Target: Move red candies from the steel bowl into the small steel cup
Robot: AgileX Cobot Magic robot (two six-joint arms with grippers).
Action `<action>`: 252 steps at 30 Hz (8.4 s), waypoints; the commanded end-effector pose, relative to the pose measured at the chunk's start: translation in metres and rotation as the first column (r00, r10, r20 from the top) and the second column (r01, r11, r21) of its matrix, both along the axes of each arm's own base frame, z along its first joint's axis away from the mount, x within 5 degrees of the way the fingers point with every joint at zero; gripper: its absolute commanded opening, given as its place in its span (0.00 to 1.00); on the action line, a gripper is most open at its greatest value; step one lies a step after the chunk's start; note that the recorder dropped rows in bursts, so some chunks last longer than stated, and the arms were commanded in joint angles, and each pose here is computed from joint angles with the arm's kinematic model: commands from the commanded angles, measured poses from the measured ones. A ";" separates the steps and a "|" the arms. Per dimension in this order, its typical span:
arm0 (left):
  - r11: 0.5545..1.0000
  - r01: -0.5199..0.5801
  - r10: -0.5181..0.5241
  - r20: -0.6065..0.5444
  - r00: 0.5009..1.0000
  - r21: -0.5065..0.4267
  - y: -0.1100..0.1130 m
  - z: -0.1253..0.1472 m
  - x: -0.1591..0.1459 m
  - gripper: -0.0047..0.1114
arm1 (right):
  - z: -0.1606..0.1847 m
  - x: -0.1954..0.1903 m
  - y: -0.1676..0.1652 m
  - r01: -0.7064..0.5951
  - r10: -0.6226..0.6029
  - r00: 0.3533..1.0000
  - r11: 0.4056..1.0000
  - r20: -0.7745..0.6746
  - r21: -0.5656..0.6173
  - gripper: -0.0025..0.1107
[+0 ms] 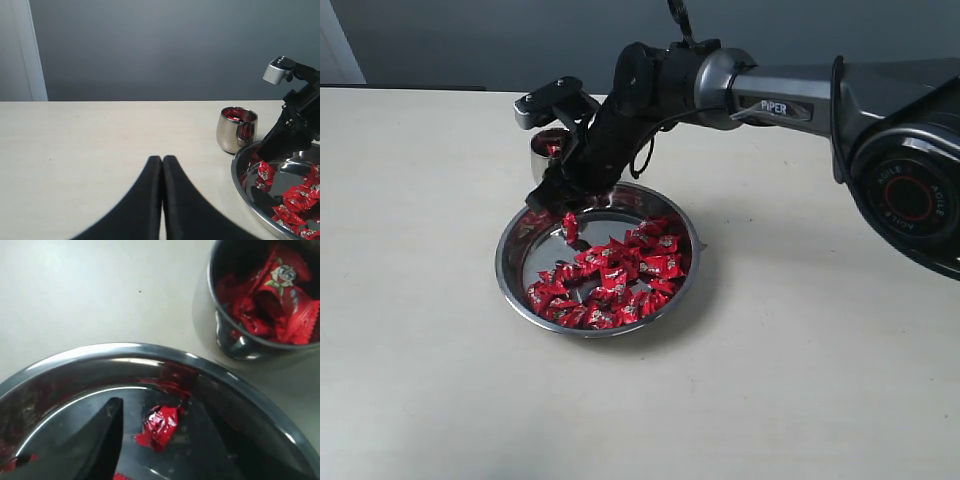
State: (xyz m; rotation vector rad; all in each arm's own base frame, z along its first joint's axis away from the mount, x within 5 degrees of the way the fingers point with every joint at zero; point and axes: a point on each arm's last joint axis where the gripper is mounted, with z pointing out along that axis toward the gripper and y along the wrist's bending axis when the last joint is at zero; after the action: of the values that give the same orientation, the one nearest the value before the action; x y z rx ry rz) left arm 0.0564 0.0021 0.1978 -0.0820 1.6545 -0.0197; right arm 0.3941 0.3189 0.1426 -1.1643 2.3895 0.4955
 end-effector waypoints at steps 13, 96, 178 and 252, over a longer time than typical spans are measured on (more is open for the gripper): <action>1.000 -0.002 0.002 0.009 1.000 -0.004 0.000 0.000 0.000 0.04 | -0.028 0.000 0.000 0.017 -0.018 0.997 1.000 -0.077 -0.007 0.39; 1.000 -0.002 0.002 0.010 1.000 -0.004 0.000 0.001 0.000 0.04 | -0.007 -0.030 -0.006 -0.140 0.112 0.942 0.988 -0.316 -0.068 0.37; 1.000 -0.002 0.002 0.010 1.000 -0.004 0.000 0.001 0.000 0.04 | -0.024 -0.030 0.011 -0.219 0.203 0.963 0.973 -0.176 -0.072 0.01; 1.000 -0.002 0.002 0.010 1.000 -0.004 0.000 0.001 0.000 0.04 | -0.028 -0.007 -0.023 -0.141 0.111 0.980 0.973 -0.165 -0.182 0.40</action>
State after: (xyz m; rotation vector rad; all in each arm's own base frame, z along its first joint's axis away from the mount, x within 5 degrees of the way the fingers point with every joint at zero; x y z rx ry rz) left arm 0.0564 0.0021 0.1978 -0.0820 1.6545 -0.0197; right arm 0.3861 0.2979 0.1184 -1.4194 2.5382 0.4100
